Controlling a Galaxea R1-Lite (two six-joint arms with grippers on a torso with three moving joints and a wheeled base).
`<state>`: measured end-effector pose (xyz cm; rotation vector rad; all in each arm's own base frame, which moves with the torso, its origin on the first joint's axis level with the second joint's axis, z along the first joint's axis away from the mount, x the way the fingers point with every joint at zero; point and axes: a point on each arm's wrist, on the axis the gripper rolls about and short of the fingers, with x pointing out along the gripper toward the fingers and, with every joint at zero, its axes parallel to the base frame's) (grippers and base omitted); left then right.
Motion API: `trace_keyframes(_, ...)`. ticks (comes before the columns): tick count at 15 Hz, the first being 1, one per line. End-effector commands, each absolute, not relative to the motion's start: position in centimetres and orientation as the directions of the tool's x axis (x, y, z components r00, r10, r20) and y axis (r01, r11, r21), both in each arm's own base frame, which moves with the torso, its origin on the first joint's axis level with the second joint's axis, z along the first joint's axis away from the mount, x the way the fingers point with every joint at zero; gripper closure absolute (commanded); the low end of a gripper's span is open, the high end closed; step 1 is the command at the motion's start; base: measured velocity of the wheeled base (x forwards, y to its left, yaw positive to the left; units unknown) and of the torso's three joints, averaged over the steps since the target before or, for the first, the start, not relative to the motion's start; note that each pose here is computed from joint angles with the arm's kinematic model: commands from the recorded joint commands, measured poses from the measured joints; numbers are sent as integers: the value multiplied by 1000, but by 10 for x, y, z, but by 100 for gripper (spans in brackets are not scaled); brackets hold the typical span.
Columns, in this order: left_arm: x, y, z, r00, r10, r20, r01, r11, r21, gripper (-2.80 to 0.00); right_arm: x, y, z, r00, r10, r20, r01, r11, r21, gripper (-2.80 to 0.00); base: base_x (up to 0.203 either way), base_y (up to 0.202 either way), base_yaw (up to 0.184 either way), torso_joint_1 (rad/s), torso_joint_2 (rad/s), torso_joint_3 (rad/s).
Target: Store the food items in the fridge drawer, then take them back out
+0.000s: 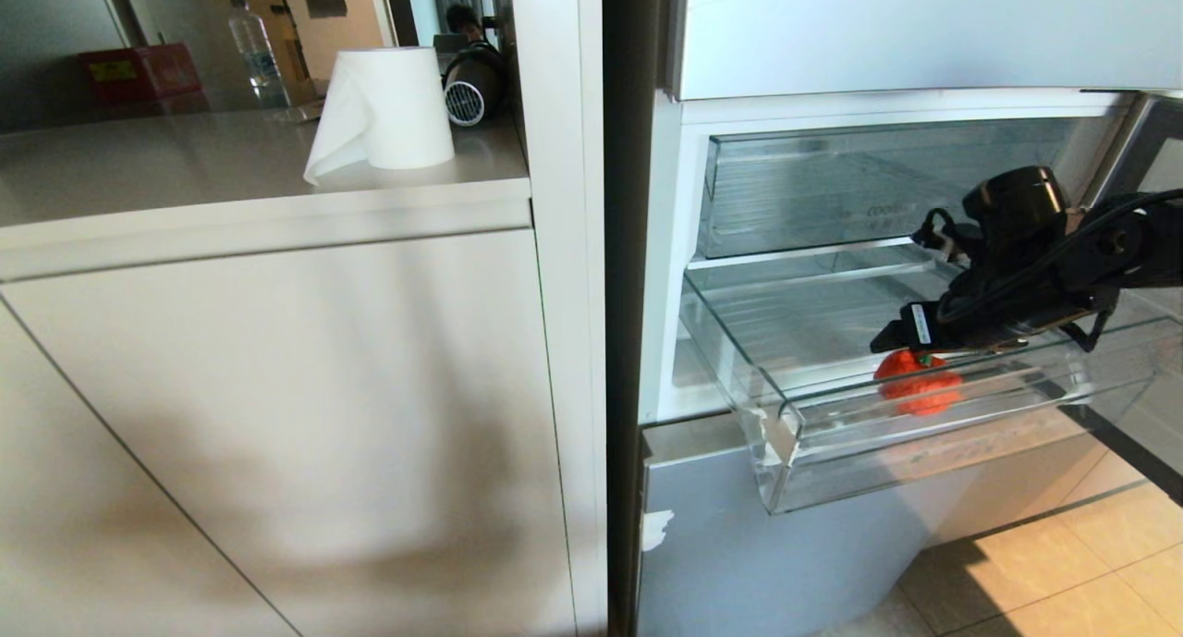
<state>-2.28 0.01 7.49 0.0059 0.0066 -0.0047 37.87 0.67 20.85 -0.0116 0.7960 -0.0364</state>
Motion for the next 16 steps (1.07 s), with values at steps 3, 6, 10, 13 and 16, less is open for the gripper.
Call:
trace_keyframes(3,-23,0,75,1000,-5,-6,5,1000,6,0,382,7,196,649,-33,-760,21,999,-25,-280,0,0,0,0,0,0)
trace_keyframes(6,-23,0,75,1000,-5,-6,5,1000,6,0,378,7,191,599,-34,-800,21,999,-27,-280,0,0,0,0,0,0)
trace_keyframes(10,-23,0,75,1000,-5,-6,5,1000,6,0,380,4,188,581,-43,-813,31,999,-30,-280,0,0,0,0,0,0)
trace_keyframes(13,-23,0,75,1000,-5,-6,5,1000,6,0,384,-1,185,576,-50,-816,41,999,-32,-280,0,0,0,0,0,0)
trace_keyframes(16,-23,0,75,1000,-5,-6,5,1000,6,0,386,-3,188,588,-67,-806,62,997,-37,0,0,0,0,0,0,0)
